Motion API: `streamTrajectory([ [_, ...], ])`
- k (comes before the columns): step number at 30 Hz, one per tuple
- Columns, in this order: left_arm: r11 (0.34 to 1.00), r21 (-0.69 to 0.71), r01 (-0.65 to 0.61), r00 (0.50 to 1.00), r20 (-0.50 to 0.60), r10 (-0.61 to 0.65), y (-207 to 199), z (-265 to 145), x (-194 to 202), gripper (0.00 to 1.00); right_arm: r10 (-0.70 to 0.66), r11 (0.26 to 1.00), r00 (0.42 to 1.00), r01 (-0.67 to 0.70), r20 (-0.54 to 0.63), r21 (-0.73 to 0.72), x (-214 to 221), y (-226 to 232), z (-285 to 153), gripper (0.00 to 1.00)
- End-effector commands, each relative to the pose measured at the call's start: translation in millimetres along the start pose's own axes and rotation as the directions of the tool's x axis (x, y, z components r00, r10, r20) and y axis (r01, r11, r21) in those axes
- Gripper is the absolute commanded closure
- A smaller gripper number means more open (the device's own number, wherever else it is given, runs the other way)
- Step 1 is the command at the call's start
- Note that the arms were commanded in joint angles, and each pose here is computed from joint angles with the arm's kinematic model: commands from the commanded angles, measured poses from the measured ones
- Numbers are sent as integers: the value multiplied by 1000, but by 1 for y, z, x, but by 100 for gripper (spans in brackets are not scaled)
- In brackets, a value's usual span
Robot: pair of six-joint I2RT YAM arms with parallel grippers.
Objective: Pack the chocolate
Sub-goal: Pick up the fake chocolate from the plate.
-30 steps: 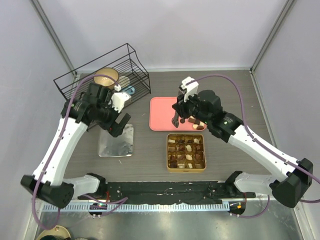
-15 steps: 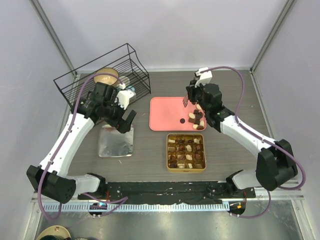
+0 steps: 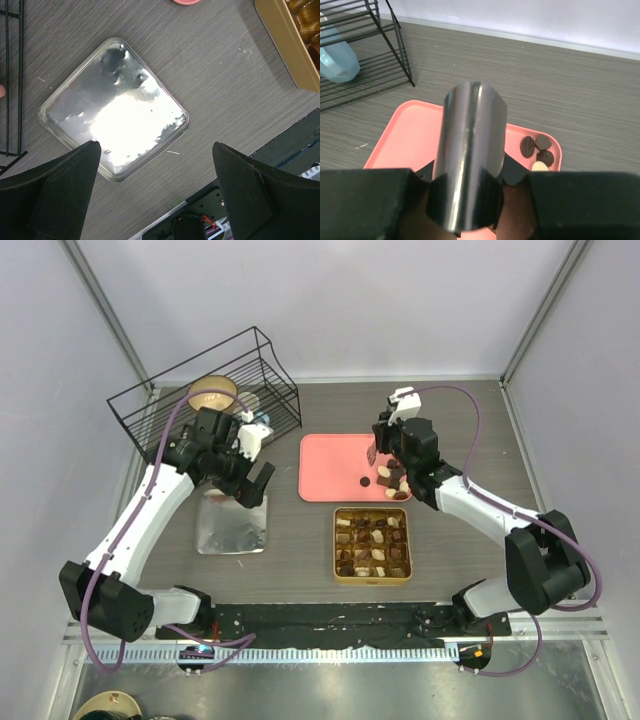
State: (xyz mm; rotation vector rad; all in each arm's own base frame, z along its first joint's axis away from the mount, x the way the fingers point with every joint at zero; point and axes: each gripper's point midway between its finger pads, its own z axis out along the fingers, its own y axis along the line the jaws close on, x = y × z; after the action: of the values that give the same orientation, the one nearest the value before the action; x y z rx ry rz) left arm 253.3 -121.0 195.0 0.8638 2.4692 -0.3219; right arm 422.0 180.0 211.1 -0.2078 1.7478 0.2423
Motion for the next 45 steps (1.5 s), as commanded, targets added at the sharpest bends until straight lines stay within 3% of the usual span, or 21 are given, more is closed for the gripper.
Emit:
streamTrajectory([
  [1, 999, -36, 1, 999, 47, 1, 5, -4, -5, 0, 35, 998, 994, -40, 103, 45, -31, -11, -14, 86],
  [8, 999, -31, 6, 998, 57, -5, 4, -6, -5, 0, 38, 996, 996, -44, 87, 76, -29, -17, -24, 82],
  [11, 1000, -21, 6, 999, 51, -5, 2, -5, -4, 0, 42, 997, 996, -47, 79, 62, -28, -15, -27, 67],
  [17, 1000, -31, 4, 998, 55, -2, 3, -8, -3, 0, 38, 997, 996, -43, 79, 67, -29, -17, -29, 53],
  [28, 999, -47, -7, 998, 63, 10, 4, -13, -3, 0, 16, 996, 994, -25, 107, 91, -25, -22, -22, 52],
  [38, 998, -55, -20, 998, 65, 23, 5, -15, -2, 0, -6, 992, 967, -26, 256, 123, -28, -32, -18, 60],
  [45, 998, -58, -28, 998, 61, 31, 5, -16, 0, 0, -8, 993, 977, -16, 211, 114, -14, -30, -11, 59],
])
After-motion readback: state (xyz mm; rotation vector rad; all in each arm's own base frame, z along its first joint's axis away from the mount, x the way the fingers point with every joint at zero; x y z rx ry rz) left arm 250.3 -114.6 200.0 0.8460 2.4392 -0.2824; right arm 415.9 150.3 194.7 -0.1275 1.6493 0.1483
